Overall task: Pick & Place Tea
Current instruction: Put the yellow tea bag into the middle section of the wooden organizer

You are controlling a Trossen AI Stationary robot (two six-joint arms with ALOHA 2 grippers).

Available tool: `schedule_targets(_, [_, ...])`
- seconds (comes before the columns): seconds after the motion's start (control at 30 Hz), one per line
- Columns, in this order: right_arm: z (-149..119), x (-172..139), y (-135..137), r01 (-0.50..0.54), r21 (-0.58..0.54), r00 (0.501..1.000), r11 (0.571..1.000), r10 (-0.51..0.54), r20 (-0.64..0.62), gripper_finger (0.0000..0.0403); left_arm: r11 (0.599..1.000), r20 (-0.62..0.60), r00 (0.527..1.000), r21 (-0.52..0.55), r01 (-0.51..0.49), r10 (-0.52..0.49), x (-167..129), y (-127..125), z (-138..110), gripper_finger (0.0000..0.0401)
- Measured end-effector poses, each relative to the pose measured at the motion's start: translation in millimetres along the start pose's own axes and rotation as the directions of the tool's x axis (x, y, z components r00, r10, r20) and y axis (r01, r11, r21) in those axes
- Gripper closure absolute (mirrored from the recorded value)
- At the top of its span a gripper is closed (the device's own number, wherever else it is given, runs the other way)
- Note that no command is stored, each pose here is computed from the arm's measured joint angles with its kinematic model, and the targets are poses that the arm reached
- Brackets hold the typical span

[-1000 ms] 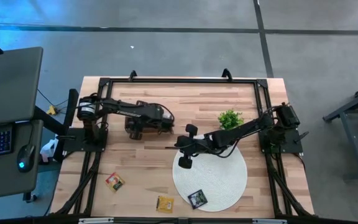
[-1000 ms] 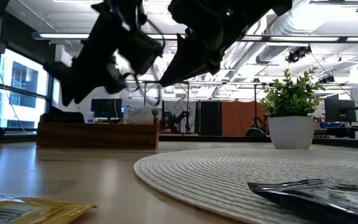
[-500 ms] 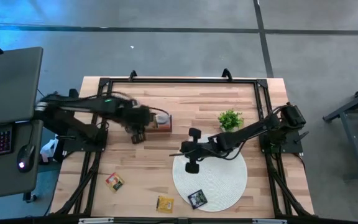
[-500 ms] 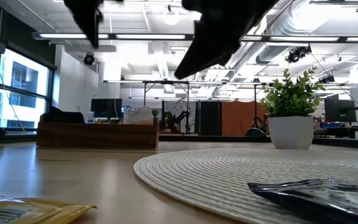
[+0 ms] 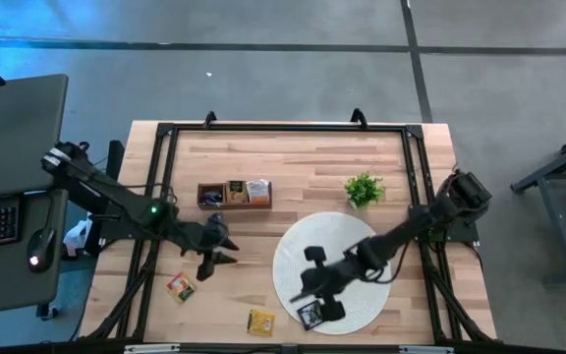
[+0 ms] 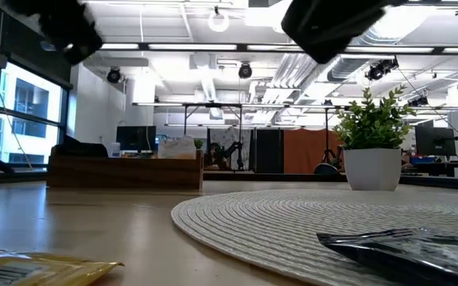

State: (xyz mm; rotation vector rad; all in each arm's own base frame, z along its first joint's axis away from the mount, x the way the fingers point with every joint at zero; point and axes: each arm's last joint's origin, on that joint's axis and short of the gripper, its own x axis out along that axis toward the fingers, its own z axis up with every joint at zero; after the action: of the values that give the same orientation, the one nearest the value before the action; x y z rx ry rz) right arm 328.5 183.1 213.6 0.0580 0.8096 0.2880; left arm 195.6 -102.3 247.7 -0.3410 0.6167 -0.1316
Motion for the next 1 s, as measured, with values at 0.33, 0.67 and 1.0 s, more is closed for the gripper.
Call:
schedule_targets(0.33, [-21, 32, 20, -0.032, -0.046, 0.998, 0.998, 0.03, -0.047, 0.0288, 0.997, -0.144, 0.99, -0.073, 0.001, -0.011, 27, 2, -23, 0.0235])
schedule_targets(0.67, [-13, 45, 14, 0.03, -0.195, 0.997, 0.98, -0.016, 0.076, 0.0201, 0.989, -0.491, 0.86, -0.114, 0.097, -0.141, 27, -2, -52, 0.0235])
schedule_targets(1.0, [-3, 48, -15, 0.082, -0.141, 0.993, 0.987, -0.068, 0.097, 0.02, 0.965, -0.806, 0.591, -0.181, -0.191, -0.034, -1, -15, -100, 0.0235])
